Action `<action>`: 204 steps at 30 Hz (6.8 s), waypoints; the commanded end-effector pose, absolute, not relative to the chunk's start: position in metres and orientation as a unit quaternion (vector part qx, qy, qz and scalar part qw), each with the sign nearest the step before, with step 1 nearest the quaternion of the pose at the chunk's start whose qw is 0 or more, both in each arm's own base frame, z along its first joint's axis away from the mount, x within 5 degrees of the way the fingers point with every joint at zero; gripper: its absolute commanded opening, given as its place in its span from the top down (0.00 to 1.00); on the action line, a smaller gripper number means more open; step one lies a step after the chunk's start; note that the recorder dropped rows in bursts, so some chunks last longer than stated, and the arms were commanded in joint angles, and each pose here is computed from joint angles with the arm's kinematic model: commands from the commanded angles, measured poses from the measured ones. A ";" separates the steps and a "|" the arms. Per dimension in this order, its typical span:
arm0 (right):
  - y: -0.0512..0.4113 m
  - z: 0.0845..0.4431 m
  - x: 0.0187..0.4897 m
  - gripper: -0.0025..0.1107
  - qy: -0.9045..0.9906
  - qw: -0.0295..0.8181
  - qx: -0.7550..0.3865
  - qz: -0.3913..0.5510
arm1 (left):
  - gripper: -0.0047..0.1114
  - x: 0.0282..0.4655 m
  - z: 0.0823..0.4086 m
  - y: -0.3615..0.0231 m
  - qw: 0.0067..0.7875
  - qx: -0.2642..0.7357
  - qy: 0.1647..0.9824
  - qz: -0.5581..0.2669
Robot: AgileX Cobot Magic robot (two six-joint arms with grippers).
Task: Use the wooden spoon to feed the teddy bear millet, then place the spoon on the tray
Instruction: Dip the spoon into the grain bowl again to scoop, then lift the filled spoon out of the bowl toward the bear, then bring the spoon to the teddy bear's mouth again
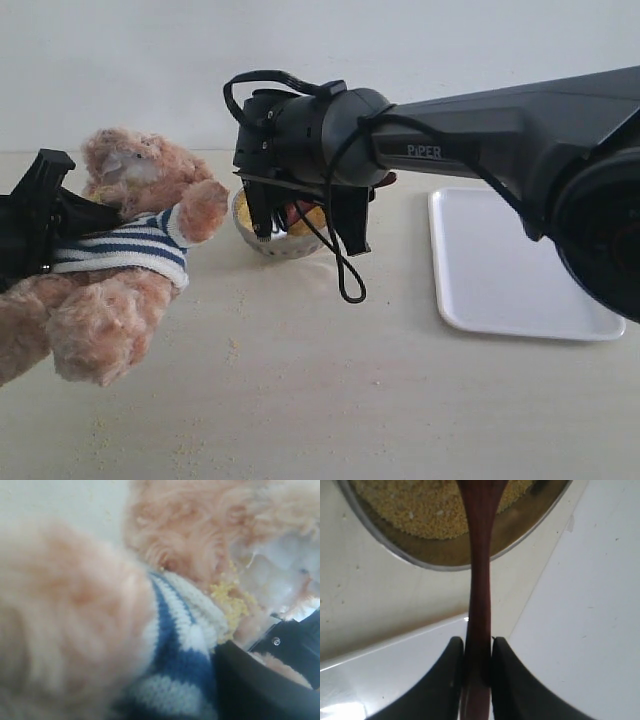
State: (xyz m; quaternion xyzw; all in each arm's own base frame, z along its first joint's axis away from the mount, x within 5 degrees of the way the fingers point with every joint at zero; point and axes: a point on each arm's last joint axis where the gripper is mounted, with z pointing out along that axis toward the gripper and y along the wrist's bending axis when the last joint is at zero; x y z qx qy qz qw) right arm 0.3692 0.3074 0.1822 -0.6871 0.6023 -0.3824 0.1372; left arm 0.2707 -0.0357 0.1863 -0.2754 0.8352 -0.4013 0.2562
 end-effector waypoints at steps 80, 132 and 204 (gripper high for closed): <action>0.263 0.317 0.313 0.98 0.816 0.192 -0.539 -0.084 | 0.92 0.273 0.190 -0.037 0.293 -0.205 0.849 -0.389; 0.344 0.284 0.294 0.98 0.706 0.293 -0.637 -0.101 | 0.92 0.274 0.183 -0.040 0.269 -0.216 0.846 -0.406; 0.347 0.277 0.301 0.98 0.570 0.339 -0.654 -0.364 | 0.92 0.274 0.192 -0.047 0.251 -0.205 0.827 -0.460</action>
